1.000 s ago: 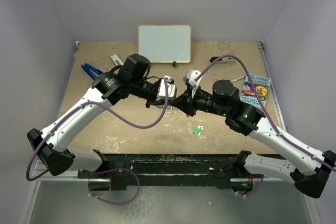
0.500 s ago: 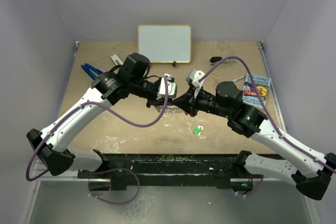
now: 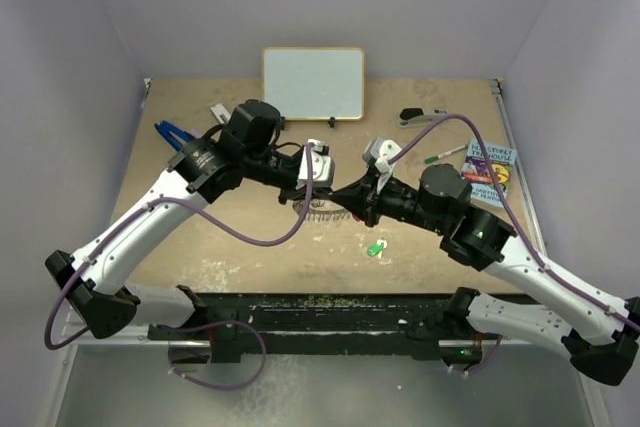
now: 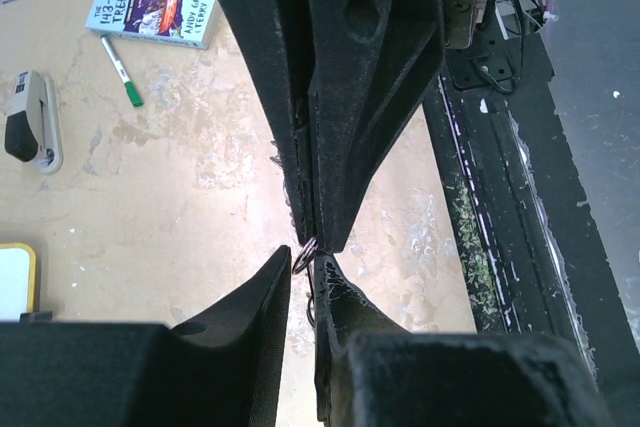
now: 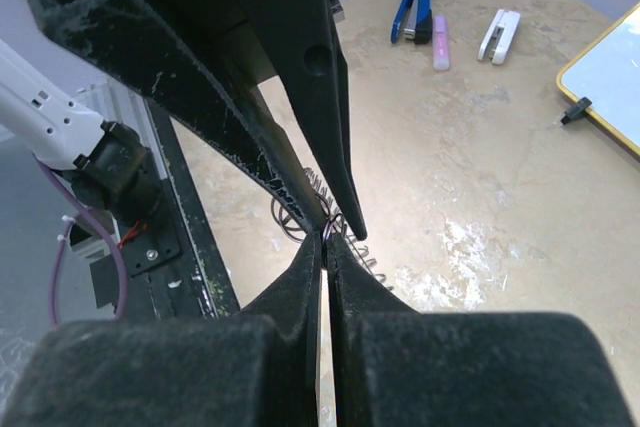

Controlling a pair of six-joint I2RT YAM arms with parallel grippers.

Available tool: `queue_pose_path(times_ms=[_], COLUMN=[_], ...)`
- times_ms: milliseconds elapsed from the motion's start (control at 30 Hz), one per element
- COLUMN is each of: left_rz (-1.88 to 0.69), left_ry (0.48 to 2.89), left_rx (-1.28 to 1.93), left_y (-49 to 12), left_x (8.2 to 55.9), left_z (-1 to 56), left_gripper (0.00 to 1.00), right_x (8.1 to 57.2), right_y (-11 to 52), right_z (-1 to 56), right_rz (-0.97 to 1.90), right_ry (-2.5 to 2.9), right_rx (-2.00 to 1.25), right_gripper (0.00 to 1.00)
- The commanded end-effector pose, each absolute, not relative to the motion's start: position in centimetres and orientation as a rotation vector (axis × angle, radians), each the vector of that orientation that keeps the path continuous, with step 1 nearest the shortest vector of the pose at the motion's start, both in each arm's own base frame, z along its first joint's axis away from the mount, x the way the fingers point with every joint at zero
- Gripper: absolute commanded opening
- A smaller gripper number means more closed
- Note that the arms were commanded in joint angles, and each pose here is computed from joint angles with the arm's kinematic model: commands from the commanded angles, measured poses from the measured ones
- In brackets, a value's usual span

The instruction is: Put the keys on the keyring

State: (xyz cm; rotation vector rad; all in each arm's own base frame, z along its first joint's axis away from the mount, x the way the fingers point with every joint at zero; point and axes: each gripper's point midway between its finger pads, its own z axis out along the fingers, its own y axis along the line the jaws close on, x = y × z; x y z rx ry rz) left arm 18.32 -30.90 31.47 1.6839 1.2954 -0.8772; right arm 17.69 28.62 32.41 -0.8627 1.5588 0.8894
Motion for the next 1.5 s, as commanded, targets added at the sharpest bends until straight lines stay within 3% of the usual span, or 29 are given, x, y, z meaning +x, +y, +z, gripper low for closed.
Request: queue_pose_path(times_ms=[0,633,1467], left_rz=[-0.898,-1.129,-1.163], left_ry=[1.205,1.222,1.237], left_rx=[1.636,1.61,1.603], left_y=[-31.2,-30.8,-30.6], left_x=[17.7,14.0,13.5], left_z=[34.2,35.7,35.8], left_gripper=[0.18,0.21,0.22], right_x=[16.8,15.1,14.1], right_y=[28.9,28.3,27.7], right_z=[35.7,37.4,39.3], right_rz=[0.921,0.893,0.913], right_ry=[1.418,1.278,1.136], right_rx=[-0.827,-0.804,-0.768], right_gripper=[0.0,0.0,0.0])
